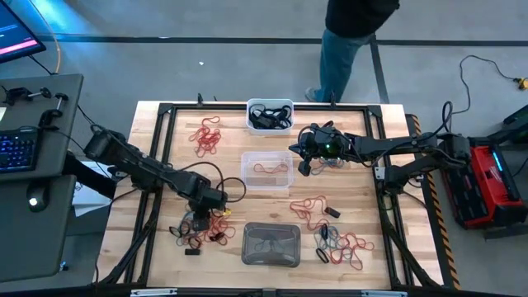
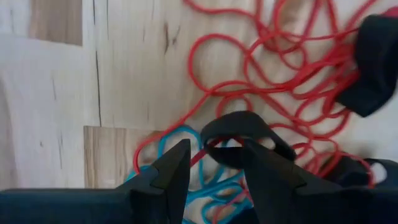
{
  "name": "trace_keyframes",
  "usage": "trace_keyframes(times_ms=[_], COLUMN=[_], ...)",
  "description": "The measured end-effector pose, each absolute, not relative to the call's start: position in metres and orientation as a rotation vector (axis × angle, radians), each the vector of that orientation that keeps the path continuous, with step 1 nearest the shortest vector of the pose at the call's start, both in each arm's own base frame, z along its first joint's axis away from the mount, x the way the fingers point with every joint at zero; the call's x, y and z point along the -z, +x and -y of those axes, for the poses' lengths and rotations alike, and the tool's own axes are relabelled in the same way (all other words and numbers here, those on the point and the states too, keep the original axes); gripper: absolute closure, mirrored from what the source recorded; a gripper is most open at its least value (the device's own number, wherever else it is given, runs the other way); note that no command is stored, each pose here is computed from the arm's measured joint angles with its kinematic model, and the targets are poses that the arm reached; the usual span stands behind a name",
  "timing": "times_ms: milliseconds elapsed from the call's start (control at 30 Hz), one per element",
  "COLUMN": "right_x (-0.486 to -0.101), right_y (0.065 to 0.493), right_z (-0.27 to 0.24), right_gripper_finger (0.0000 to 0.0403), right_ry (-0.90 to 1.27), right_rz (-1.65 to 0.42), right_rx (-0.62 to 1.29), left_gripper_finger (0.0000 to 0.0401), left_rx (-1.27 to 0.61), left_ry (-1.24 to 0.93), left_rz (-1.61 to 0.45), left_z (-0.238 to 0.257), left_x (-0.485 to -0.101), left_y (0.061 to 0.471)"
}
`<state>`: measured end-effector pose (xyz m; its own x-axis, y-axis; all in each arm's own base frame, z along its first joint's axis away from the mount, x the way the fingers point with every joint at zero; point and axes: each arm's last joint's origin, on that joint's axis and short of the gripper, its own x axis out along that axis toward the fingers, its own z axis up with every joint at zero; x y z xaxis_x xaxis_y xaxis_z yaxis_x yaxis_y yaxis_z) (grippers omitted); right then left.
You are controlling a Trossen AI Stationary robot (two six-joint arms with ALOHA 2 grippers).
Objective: Sort rubber bands into baskets
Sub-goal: Put the black rubber band into the white bin
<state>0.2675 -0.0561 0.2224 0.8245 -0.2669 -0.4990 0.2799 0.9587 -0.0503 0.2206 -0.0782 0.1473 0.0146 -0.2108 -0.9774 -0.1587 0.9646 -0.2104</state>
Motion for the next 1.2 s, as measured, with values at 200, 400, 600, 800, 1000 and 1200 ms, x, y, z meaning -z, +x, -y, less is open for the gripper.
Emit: trace_keyframes(times_ms=[200,400,600,800,1000,1200], right_x=[-0.222,-0.222,-0.222,-0.222,-0.222,-0.222], right_y=[0.267,0.267,0.267,0.267,0.267,0.267], right_z=[0.056,0.056,0.056,0.056,0.056,0.056], right_gripper_finger=[0.0403,0.0403,0.0403,0.0403,0.0403,0.0403], right_ry=[0.026,0.025,0.026,0.026,0.027,0.037], right_rz=[-0.529,-0.528,-0.527,-0.527,-0.528,-0.529], right_rx=[0.29,0.291,0.29,0.291,0.291,0.293], left_gripper_finger=[0.0307,0.0391,0.0397,0.0399,0.04,0.04], left_rx=[0.042,0.074,0.072,-0.012,-0.106,-0.227], left_ry=[-0.254,-0.201,-0.166,-0.155,-0.144,-0.123], left_rz=[-1.581,-1.584,-1.536,-1.413,-1.211,-0.944], left_z=[0.078,0.077,0.063,0.028,-0.025,-0.086], left_x=[-0.142,-0.148,-0.164,-0.185,-0.217,-0.255], left_y=[0.222,0.221,0.229,0.249,0.275,0.291])
